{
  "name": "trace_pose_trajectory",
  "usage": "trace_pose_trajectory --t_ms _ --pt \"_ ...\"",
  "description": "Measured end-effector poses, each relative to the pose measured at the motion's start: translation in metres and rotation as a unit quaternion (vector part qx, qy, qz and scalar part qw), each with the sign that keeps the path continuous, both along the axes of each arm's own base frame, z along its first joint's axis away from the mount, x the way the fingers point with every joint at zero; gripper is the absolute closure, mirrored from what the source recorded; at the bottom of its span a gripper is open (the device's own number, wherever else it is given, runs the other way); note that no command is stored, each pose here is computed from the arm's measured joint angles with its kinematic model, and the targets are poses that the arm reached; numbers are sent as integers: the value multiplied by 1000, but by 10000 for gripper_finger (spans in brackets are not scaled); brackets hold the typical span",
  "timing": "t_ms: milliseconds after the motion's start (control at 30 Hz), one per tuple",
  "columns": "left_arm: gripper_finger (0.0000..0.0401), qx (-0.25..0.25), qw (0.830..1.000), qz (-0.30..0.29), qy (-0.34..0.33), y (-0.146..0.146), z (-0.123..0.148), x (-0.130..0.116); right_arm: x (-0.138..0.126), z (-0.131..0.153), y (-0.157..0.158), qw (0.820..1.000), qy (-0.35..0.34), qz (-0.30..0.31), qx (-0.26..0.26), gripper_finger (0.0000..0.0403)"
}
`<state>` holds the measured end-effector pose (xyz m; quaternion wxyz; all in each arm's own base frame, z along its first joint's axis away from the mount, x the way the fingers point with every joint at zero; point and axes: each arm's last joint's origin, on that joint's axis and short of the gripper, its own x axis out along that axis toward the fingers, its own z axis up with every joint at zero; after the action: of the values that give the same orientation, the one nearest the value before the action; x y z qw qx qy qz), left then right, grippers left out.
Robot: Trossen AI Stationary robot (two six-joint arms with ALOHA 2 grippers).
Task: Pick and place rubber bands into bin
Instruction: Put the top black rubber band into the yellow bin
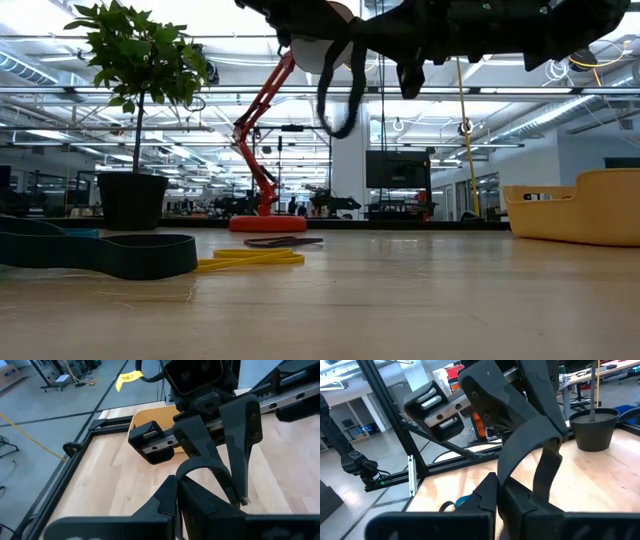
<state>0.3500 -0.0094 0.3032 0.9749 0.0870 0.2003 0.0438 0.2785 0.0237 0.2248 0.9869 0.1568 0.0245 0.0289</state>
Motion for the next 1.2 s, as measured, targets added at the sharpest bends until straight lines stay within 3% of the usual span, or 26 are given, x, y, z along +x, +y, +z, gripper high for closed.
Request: trace_pose_trajectory --t_ms 400,600,733,1000,1200 --pt "366 -5 1000 2 -1 0 0 0 0 0 0 1000 2 -1 2 401" --pt "302 -34 999 16 3 0 -1 -1 -4 6 -1 1000 -6 -1 -4 402" --pt "256 -42 998 23 45 1 -9 -4 -16 19 -2 1000 -9 -7 -21 402" --pt "218 -59 987 33 148 -4 -26 -16 -67 39 -14 986 87 -138 -40 402" --pt "219 -64 983 31 168 -9 -29 -19 -112 52 -24 945 191 -264 -4 402"
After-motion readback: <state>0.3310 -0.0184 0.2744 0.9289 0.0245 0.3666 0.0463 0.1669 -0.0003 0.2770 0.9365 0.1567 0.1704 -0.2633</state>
